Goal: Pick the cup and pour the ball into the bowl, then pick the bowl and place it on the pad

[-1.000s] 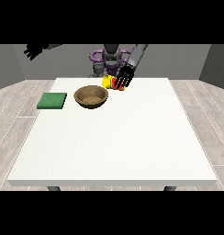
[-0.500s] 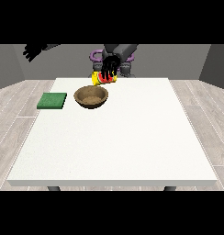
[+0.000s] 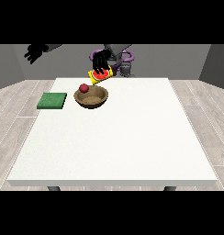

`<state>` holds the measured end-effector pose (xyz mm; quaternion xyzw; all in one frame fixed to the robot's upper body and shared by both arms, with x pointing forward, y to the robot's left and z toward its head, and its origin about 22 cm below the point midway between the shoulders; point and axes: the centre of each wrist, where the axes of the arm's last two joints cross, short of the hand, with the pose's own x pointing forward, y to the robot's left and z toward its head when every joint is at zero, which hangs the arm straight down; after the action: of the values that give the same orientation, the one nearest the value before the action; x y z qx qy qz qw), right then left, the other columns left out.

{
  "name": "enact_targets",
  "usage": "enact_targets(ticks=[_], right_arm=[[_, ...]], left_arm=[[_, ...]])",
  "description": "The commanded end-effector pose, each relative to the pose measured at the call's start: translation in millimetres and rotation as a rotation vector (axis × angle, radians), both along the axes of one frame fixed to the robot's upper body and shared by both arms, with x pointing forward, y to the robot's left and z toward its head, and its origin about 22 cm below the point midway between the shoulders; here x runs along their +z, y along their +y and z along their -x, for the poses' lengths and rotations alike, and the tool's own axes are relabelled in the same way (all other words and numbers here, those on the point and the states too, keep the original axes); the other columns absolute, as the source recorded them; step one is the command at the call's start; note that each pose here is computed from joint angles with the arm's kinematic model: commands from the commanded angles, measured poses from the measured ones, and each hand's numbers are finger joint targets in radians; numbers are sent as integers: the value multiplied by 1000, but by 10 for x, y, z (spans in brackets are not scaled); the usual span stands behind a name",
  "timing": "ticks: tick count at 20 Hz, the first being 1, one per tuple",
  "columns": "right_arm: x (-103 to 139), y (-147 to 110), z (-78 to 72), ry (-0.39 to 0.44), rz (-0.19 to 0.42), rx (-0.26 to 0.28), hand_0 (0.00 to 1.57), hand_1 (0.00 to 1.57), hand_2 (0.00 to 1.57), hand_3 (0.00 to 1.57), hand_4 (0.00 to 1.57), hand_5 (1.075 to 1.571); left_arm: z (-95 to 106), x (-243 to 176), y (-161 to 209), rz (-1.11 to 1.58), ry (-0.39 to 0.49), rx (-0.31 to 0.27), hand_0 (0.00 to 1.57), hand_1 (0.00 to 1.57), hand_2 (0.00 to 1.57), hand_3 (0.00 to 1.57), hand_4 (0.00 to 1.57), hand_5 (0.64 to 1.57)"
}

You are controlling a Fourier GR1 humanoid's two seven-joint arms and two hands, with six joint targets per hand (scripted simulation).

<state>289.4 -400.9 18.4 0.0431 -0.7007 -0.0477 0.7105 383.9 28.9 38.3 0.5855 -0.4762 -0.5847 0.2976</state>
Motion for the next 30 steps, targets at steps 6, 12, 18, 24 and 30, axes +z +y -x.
enact_targets(ticks=[6,12,18,24,30], right_arm=[[-28,-13,29,40,4,-39,0,0,0,143,726,1546],[-49,56,37,57,10,-101,0,0,0,178,737,1553],[-167,93,84,73,12,-175,0,0,0,0,784,1557],[-357,254,123,78,-17,-232,0,0,0,0,778,1558],[-571,476,126,59,-58,-308,0,0,0,0,730,1566]], left_arm=[[153,97,-141,-123,47,-65,0,0,1056,1547,1106,1570],[-32,286,496,473,15,13,1042,1042,1571,1438,1269,1567],[-217,1012,925,1157,12,8,0,0,0,0,1180,1551],[-252,1352,1579,1640,103,-128,0,0,0,0,1058,1570],[-230,1560,2360,1763,250,-305,0,0,0,0,1058,1561]])
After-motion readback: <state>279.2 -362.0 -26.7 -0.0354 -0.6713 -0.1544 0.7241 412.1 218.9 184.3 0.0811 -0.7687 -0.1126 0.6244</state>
